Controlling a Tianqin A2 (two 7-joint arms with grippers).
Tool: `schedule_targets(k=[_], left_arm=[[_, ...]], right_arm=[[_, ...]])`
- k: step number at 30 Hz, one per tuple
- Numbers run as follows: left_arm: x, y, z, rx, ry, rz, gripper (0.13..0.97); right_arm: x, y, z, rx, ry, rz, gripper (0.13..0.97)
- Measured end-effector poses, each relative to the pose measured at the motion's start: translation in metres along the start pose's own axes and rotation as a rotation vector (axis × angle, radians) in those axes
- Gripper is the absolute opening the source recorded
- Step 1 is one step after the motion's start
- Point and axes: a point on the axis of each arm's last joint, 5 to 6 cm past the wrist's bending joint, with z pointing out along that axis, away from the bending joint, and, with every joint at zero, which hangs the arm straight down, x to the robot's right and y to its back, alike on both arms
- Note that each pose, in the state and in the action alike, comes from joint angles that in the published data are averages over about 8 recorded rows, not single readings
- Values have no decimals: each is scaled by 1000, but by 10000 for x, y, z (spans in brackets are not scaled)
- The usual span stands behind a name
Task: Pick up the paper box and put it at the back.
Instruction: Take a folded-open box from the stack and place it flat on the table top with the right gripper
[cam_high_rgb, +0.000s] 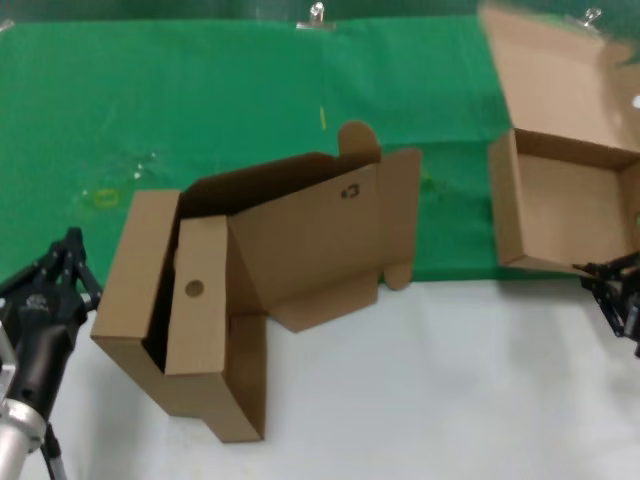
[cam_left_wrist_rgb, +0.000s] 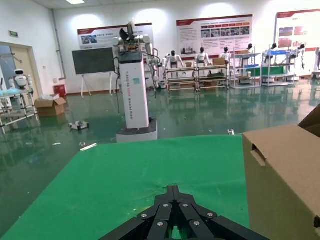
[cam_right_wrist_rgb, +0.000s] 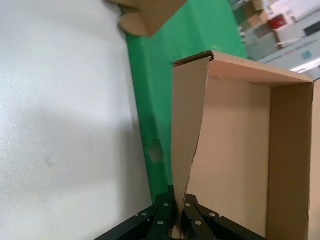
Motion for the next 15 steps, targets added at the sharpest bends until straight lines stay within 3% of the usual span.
schedule_targets(k=[15], left_arm=[[0,0,0,0,0,0,143]], right_arm=[[58,-86,274,-28,-66,-105,161]])
